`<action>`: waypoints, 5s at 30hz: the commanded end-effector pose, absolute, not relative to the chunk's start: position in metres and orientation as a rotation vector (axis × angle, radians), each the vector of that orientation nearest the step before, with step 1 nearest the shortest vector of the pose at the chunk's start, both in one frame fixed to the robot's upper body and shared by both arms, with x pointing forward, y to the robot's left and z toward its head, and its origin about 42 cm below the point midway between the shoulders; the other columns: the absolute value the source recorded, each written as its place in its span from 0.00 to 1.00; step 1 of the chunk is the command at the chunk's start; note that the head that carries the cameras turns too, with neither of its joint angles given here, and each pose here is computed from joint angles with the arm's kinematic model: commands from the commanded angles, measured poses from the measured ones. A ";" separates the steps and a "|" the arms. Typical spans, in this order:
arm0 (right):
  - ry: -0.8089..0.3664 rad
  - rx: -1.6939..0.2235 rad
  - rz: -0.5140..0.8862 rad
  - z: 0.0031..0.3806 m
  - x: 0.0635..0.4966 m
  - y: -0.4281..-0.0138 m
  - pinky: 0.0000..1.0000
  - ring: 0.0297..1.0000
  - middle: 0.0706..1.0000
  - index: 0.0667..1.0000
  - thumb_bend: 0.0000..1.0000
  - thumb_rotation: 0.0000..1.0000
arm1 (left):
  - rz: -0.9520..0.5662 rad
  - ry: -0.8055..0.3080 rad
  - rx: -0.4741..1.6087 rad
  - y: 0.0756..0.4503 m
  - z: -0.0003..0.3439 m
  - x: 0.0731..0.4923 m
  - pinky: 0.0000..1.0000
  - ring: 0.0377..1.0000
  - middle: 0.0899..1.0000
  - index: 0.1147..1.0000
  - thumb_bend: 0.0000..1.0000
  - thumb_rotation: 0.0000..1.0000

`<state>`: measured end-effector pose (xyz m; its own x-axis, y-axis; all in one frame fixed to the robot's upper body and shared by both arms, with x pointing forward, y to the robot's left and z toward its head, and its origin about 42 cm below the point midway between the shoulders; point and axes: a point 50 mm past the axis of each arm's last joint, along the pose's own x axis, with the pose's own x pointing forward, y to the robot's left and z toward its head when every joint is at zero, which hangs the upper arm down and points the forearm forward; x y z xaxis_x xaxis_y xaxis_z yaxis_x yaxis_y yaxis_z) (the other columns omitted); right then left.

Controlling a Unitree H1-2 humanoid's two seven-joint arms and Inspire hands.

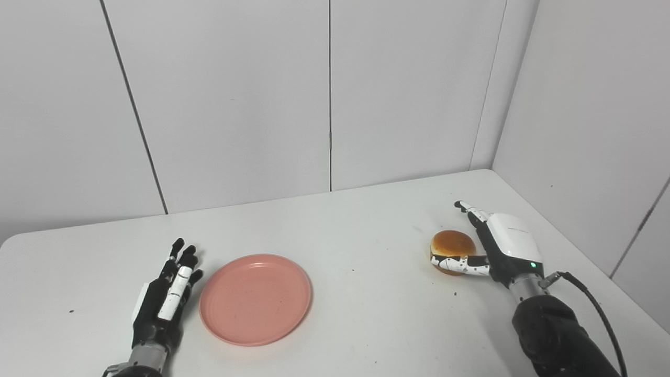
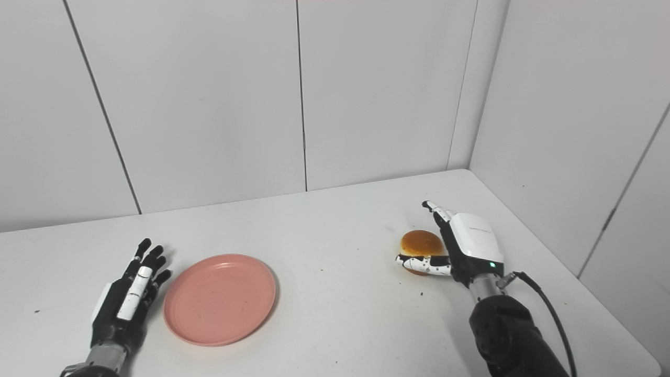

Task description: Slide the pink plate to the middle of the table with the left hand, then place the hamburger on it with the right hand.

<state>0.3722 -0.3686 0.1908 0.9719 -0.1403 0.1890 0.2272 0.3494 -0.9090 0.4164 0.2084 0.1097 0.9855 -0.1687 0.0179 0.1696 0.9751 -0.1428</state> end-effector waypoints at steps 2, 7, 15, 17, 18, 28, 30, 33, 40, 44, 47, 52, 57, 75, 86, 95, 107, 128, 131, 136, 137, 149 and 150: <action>-0.195 -1.197 -0.273 0.216 0.384 -0.374 0.72 0.83 0.84 0.85 1.00 0.60 | -0.180 0.036 -0.152 0.207 0.105 0.416 0.93 0.96 0.95 0.96 0.80 0.69; -0.191 -1.189 -0.267 0.215 0.386 -0.375 0.73 0.83 0.84 0.85 1.00 0.59 | -0.183 0.035 -0.157 0.206 0.104 0.416 0.92 0.96 0.95 0.96 0.79 0.68; -0.157 -1.186 -0.258 0.213 0.389 -0.375 0.74 0.85 0.85 0.86 1.00 0.61 | -0.184 0.039 -0.151 0.204 0.103 0.415 0.90 0.95 0.95 0.96 0.79 0.68; -0.140 -1.171 -0.258 0.212 0.390 -0.375 0.75 0.85 0.86 0.86 1.00 0.62 | -0.186 0.039 -0.151 0.204 0.103 0.415 0.90 0.95 0.95 0.96 0.79 0.68; -0.128 -1.165 -0.257 0.210 0.391 -0.374 0.76 0.85 0.86 0.86 1.00 0.62 | -0.186 0.039 -0.151 0.204 0.104 0.415 0.90 0.95 0.95 0.96 0.79 0.68; -0.111 -1.137 -0.249 0.205 0.394 -0.372 0.74 0.84 0.84 0.86 1.00 0.59 | -0.197 0.036 -0.137 0.205 0.106 0.416 0.90 0.95 0.95 0.97 0.77 0.68; -0.112 -1.137 -0.247 0.204 0.394 -0.372 0.74 0.84 0.84 0.86 1.00 0.59 | -0.199 0.037 -0.137 0.205 0.106 0.416 0.90 0.95 0.95 0.97 0.77 0.68; -0.102 -1.139 -0.243 0.202 0.395 -0.373 0.73 0.83 0.84 0.86 1.00 0.60 | -0.199 0.040 -0.141 0.204 0.106 0.416 0.91 0.95 0.95 0.96 0.77 0.67; -0.102 -1.115 -0.236 0.200 0.396 -0.373 0.73 0.83 0.83 0.86 1.00 0.58 | -0.202 0.043 -0.134 0.204 0.107 0.416 0.90 0.95 0.95 0.96 0.76 0.67; -0.092 -1.115 -0.230 0.199 0.397 -0.373 0.72 0.83 0.84 0.86 1.00 0.58 | -0.202 0.041 -0.131 0.204 0.107 0.416 0.91 0.95 0.95 0.96 0.76 0.67; -0.082 -1.112 -0.225 0.198 0.397 -0.374 0.73 0.84 0.84 0.86 1.00 0.58 | -0.204 0.039 -0.129 0.204 0.108 0.415 0.89 0.95 0.95 0.96 0.75 0.68; -0.076 -1.094 -0.227 0.195 0.398 -0.376 0.73 0.84 0.84 0.85 1.00 0.56 | -0.207 0.044 -0.140 0.203 0.107 0.414 0.91 0.95 0.95 0.97 0.76 0.67; -0.071 -1.105 -0.223 0.195 0.398 -0.375 0.72 0.82 0.84 0.85 1.00 0.56 | -0.207 0.047 -0.145 0.203 0.106 0.414 0.91 0.95 0.95 0.96 0.76 0.66; -0.075 -1.088 -0.220 0.193 0.399 -0.376 0.68 0.78 0.82 0.84 1.00 0.49 | -0.206 0.054 -0.148 0.201 0.104 0.411 0.88 0.95 0.95 0.95 0.76 0.67; -0.088 -1.089 -0.230 0.193 0.400 -0.377 0.54 0.61 0.67 0.80 0.93 0.33 | -0.206 0.056 -0.147 0.200 0.105 0.410 0.88 0.94 0.95 0.94 0.78 0.67; -0.114 -1.117 -0.250 0.193 0.399 -0.376 0.53 0.60 0.65 0.72 0.82 0.29 | -0.211 0.052 -0.149 0.199 0.106 0.409 0.89 0.95 0.95 0.95 0.78 0.67; -0.129 -1.107 -0.267 0.194 0.399 -0.374 0.50 0.56 0.58 0.55 0.73 0.25 | -0.209 0.050 -0.154 0.198 0.108 0.409 0.88 0.95 0.94 0.94 0.79 0.67; -0.142 -1.074 -0.252 0.199 0.397 -0.371 0.37 0.43 0.48 0.45 0.52 0.15 | -0.212 0.051 -0.141 0.197 0.110 0.409 0.88 0.94 0.94 0.94 0.80 0.67; -0.163 -1.052 -0.255 0.208 0.395 -0.366 0.39 0.45 0.49 0.45 0.52 0.15 | -0.214 0.052 -0.138 0.196 0.110 0.409 0.88 0.94 0.94 0.94 0.80 0.67; -0.216 -0.976 -0.235 0.224 0.392 -0.356 0.40 0.46 0.50 0.45 0.52 0.15 | -0.221 0.049 -0.136 0.194 0.110 0.409 0.88 0.94 0.94 0.94 0.81 0.66; -0.230 -0.963 -0.229 0.228 0.391 -0.352 0.40 0.46 0.50 0.45 0.52 0.15 | -0.222 0.048 -0.136 0.193 0.111 0.409 0.88 0.94 0.94 0.94 0.82 0.67; -0.347 -0.878 -0.133 0.269 0.390 -0.308 0.47 0.52 0.52 0.45 0.51 0.15 | -0.227 0.050 -0.131 0.177 0.114 0.409 0.87 0.94 0.94 0.95 0.85 0.68; -0.360 -0.872 -0.120 0.270 0.390 -0.306 0.48 0.52 0.52 0.45 0.51 0.15 | -0.227 0.050 -0.134 0.175 0.113 0.408 0.87 0.94 0.94 0.95 0.85 0.68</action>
